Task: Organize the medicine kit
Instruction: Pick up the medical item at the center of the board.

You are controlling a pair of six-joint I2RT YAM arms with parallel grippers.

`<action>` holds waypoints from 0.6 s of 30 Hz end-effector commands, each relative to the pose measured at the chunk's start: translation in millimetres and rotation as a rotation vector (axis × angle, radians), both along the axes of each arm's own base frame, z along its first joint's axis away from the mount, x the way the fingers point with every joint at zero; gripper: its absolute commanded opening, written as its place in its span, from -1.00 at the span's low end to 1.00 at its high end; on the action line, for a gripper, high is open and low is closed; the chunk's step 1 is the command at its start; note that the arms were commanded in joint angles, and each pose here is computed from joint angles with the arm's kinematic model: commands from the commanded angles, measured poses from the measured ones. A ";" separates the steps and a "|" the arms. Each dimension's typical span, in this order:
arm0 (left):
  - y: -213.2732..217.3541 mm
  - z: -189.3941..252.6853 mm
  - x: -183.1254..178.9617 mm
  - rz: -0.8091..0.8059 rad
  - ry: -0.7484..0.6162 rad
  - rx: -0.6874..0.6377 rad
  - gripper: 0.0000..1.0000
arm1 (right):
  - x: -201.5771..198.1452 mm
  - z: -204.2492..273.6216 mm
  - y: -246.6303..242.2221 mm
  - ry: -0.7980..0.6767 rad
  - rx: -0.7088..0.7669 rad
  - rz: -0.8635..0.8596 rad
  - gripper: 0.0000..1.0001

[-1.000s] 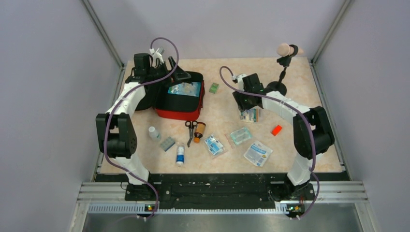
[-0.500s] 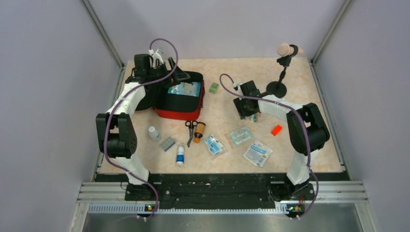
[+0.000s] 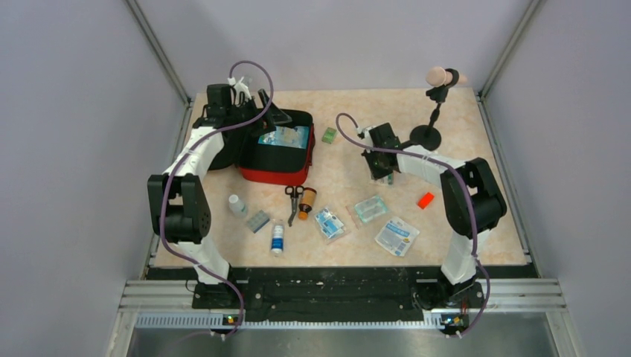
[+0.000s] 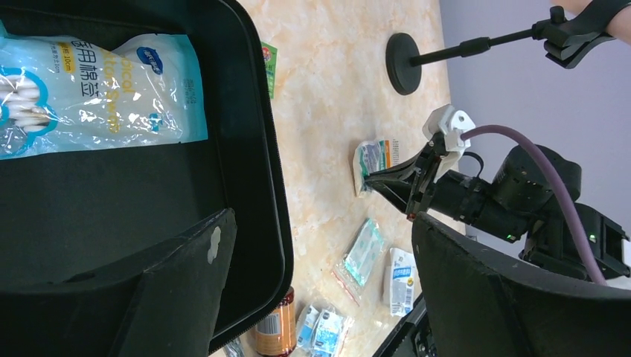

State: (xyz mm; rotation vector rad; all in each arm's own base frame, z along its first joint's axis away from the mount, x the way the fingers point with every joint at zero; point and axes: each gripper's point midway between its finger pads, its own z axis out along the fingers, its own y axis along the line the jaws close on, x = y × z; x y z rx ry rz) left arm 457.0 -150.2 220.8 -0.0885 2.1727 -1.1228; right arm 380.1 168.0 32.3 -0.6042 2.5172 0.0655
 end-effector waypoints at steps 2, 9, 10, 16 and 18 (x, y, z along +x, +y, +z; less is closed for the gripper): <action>-4.2 21.1 -0.9 -0.027 -0.070 -0.030 0.83 | 43.0 82.9 33.6 -0.208 0.117 0.084 -1.00; -29.0 40.4 -2.0 -0.143 -0.144 -0.114 0.86 | 84.3 169.5 74.4 -0.368 0.312 0.045 -1.00; -33.9 45.1 -3.2 -0.162 -0.166 -0.117 0.86 | 89.7 177.9 81.7 -0.375 0.345 0.028 -1.00; -61.5 65.0 -10.1 -0.260 -0.316 -0.071 0.85 | 111.3 221.2 131.7 -0.412 0.547 0.025 -1.00; -67.8 62.8 -6.6 -0.263 -0.365 -0.006 0.83 | 111.3 229.5 148.5 -0.411 0.603 0.056 -1.00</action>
